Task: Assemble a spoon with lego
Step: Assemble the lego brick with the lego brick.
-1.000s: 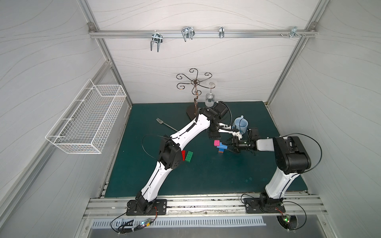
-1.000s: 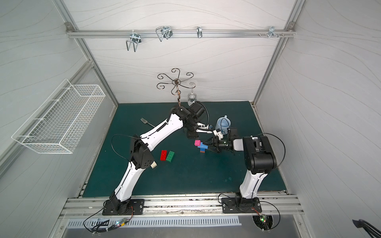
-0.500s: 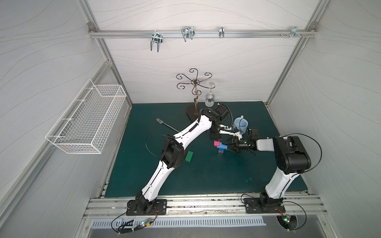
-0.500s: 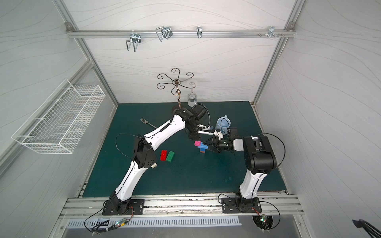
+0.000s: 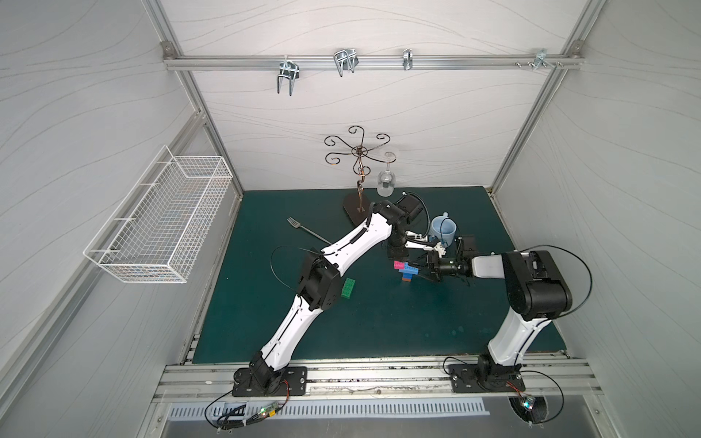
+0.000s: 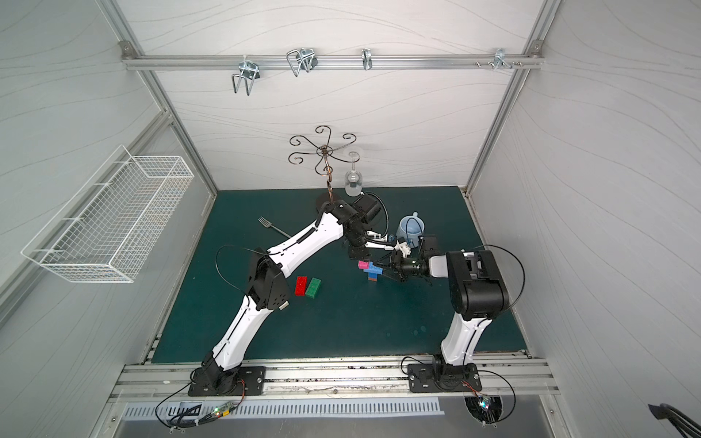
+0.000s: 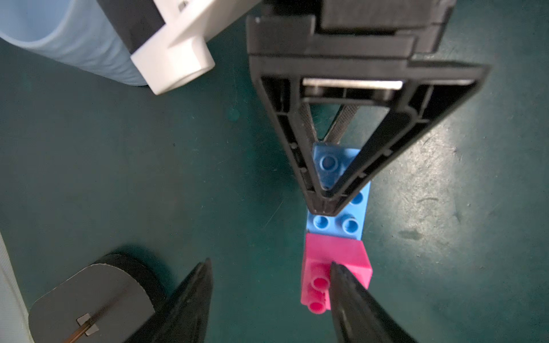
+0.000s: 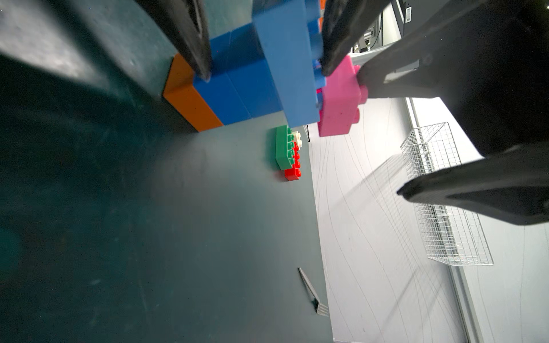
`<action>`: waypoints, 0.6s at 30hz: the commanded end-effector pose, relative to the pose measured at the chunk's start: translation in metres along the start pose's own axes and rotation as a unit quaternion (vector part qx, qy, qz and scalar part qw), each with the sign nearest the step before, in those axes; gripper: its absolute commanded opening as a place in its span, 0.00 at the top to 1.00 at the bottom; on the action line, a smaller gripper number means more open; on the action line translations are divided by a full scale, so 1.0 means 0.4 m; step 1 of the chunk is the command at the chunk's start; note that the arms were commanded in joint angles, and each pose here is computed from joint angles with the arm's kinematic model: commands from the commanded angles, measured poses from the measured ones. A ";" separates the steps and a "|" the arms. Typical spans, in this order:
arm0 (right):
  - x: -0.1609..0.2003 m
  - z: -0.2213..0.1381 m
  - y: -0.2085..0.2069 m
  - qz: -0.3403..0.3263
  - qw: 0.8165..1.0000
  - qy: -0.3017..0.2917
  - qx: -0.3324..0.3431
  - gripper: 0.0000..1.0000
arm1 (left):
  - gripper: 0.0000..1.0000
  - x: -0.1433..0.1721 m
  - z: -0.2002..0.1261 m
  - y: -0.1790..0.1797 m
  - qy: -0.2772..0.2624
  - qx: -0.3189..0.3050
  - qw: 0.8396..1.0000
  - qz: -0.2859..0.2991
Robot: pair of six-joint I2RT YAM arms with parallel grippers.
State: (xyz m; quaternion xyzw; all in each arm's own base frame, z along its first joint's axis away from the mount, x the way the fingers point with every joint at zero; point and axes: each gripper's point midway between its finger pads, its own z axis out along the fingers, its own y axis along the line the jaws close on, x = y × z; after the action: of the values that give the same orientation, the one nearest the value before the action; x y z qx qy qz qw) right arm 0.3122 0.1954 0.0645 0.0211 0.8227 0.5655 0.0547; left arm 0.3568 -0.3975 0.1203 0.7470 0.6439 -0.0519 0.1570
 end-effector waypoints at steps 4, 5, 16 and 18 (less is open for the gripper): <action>0.027 0.009 -0.091 0.050 0.997 0.001 0.059 0.41 | 0.33 0.007 0.074 -0.041 0.016 0.040 0.999 0.008; 0.026 0.008 -0.091 0.049 0.997 0.001 0.059 0.41 | 0.33 0.004 0.078 -0.043 0.015 0.042 0.999 0.010; 0.026 0.010 -0.091 0.049 0.997 0.001 0.058 0.41 | 0.34 0.005 0.089 -0.052 0.020 0.045 0.999 0.005; 0.028 0.010 -0.094 0.051 0.997 0.002 0.059 0.41 | 0.33 -0.004 0.075 -0.041 0.014 0.035 0.999 0.008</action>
State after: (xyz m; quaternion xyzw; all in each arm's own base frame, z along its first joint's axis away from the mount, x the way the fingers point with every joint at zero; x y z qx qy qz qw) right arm 0.3121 0.1947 0.0644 0.0223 0.8219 0.5666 0.0536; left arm 0.3554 -0.4024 0.1178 0.7465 0.6442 -0.0568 0.1568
